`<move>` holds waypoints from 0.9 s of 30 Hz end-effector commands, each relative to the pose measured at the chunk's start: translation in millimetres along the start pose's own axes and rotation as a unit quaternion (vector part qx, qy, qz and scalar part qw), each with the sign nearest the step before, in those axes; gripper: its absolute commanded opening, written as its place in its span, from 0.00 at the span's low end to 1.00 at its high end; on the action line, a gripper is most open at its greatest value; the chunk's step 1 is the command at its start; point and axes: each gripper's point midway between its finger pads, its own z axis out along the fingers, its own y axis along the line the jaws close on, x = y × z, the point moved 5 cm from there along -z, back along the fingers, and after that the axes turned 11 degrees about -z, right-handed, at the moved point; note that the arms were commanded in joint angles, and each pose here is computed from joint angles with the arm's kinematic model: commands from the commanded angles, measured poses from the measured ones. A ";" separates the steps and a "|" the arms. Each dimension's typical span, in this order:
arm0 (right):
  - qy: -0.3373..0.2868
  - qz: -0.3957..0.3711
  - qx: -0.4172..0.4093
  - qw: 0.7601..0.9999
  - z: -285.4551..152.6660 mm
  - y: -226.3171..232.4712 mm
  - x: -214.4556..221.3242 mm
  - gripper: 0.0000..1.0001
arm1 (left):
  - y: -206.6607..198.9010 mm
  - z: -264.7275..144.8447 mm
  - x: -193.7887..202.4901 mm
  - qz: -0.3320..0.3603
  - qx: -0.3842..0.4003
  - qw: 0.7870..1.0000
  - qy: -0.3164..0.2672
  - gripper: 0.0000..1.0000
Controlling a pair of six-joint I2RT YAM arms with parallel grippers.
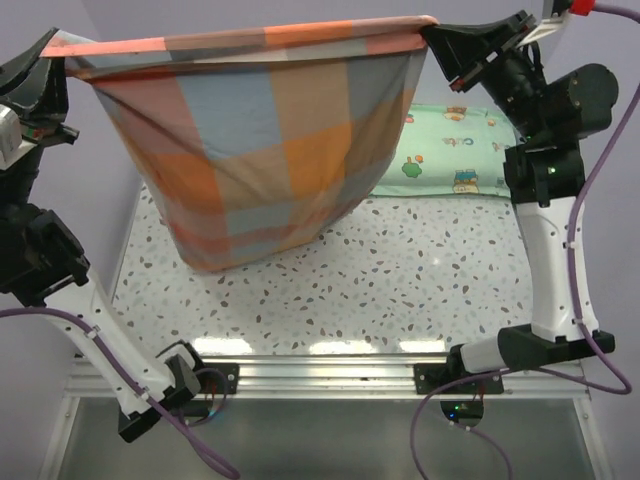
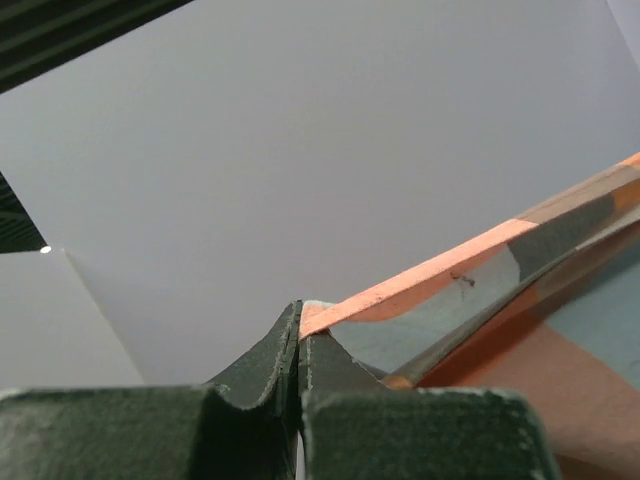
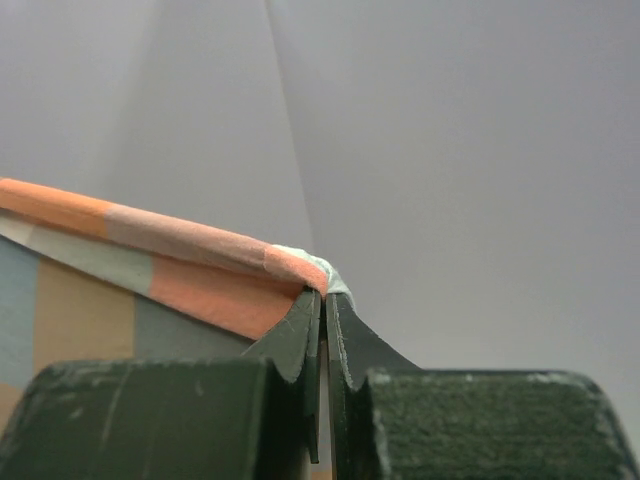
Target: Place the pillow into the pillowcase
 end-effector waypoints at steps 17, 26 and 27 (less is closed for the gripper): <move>-0.177 -0.115 0.079 0.974 -48.5 38.6 -146.1 0.00 | -9.4 -8.3 -66.3 0.088 -0.090 0.986 -0.105 0.00; -0.182 -0.154 0.119 0.964 -73.0 43.2 -153.0 0.00 | -22.6 -11.7 -96.7 0.106 -0.115 0.980 -0.124 0.00; -0.177 -0.157 0.124 0.964 -71.6 39.4 -149.0 0.00 | -21.8 -11.7 -96.2 0.105 -0.116 0.980 -0.124 0.00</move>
